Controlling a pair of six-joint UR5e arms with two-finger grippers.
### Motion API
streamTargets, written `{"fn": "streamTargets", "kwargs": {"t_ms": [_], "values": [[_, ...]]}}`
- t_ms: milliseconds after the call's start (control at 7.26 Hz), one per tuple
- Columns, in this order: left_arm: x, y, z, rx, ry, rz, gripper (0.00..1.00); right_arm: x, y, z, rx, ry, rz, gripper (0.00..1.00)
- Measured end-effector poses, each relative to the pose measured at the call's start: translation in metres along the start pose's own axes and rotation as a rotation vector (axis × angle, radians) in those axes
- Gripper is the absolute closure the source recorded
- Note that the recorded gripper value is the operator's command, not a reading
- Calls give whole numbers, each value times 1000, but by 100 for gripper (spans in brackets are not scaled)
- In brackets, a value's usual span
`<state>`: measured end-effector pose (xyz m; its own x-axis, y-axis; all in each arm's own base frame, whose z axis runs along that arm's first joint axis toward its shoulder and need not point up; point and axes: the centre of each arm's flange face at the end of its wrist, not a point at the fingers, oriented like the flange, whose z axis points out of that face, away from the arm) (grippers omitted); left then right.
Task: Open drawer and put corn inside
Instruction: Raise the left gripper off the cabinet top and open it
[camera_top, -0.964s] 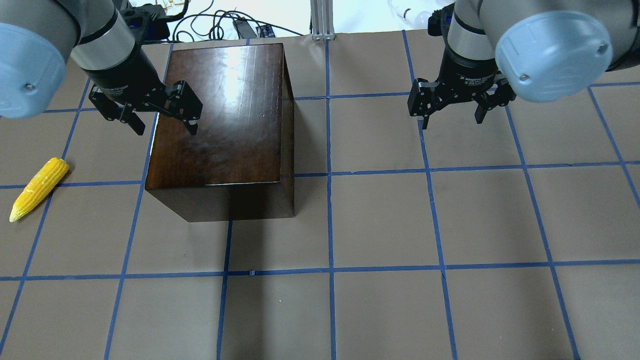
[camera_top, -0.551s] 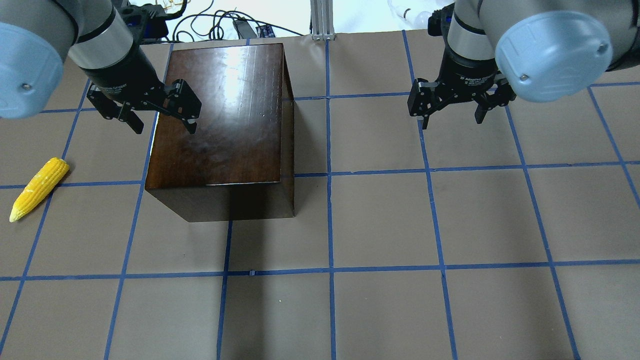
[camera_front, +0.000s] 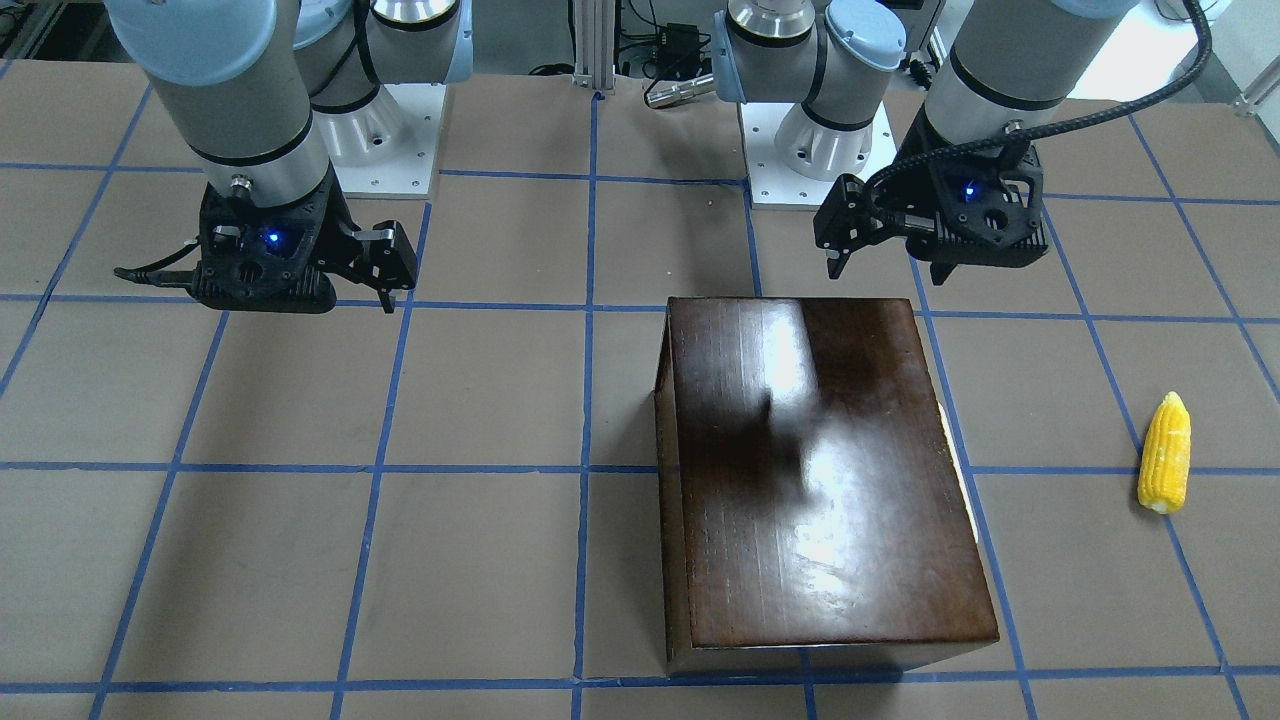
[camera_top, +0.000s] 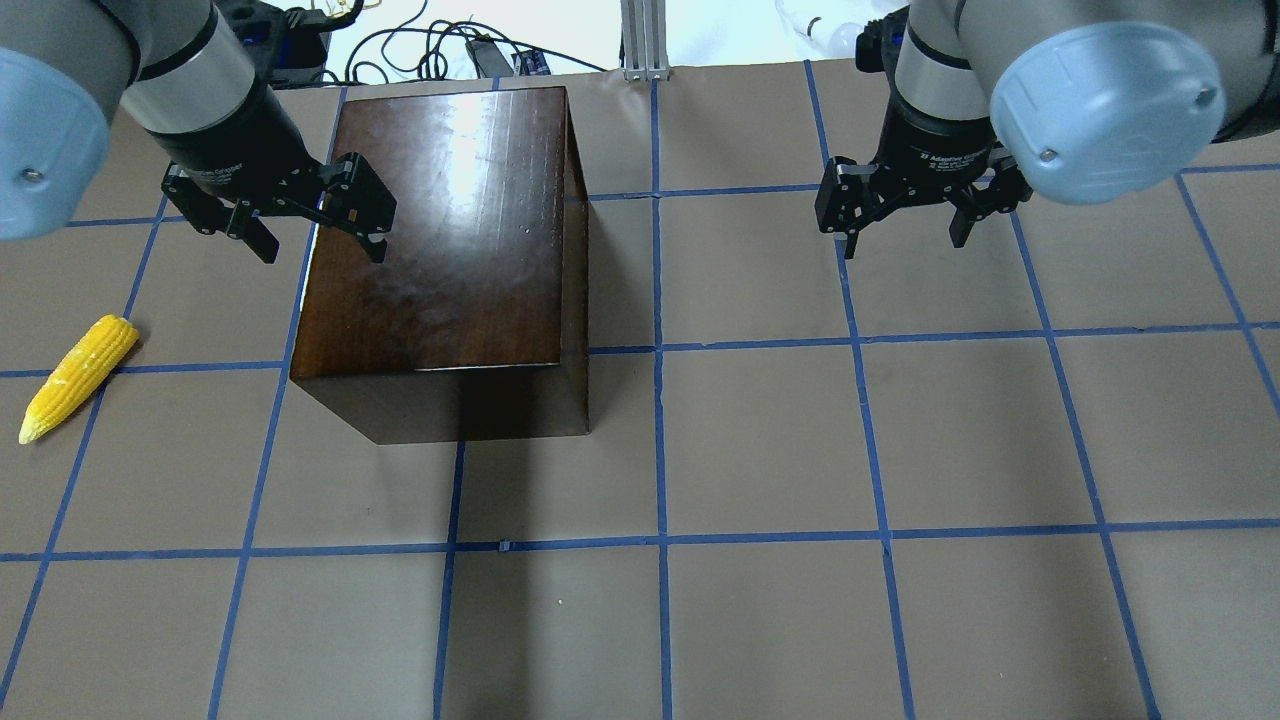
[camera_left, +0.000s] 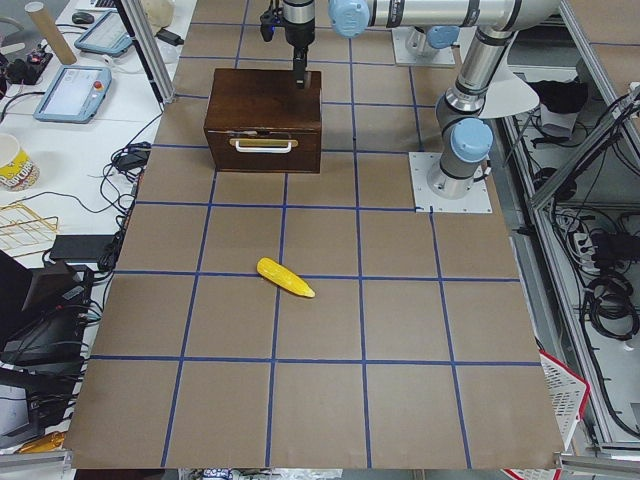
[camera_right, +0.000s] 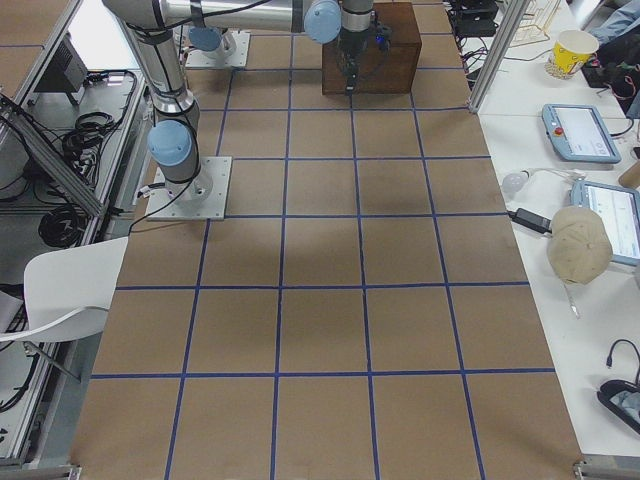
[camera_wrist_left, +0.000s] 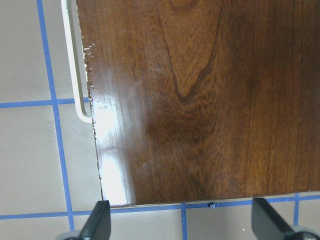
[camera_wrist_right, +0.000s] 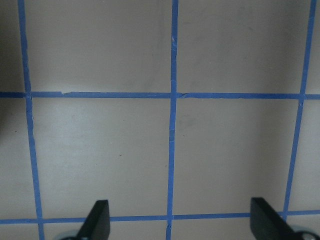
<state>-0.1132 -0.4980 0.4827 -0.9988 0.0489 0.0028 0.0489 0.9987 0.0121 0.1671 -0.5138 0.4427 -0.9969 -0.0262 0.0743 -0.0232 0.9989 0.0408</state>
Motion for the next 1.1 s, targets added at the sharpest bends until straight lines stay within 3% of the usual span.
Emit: {"fn": "streamTargets", "kwargs": {"t_ms": [551, 1102], "values": [[-2, -1, -5, 9, -17, 0, 0, 0, 0, 0, 1, 0, 0, 0], [-12, 3, -5, -3, -132, -1, 0, 0, 0, 0, 1, 0, 0, 0]]}}
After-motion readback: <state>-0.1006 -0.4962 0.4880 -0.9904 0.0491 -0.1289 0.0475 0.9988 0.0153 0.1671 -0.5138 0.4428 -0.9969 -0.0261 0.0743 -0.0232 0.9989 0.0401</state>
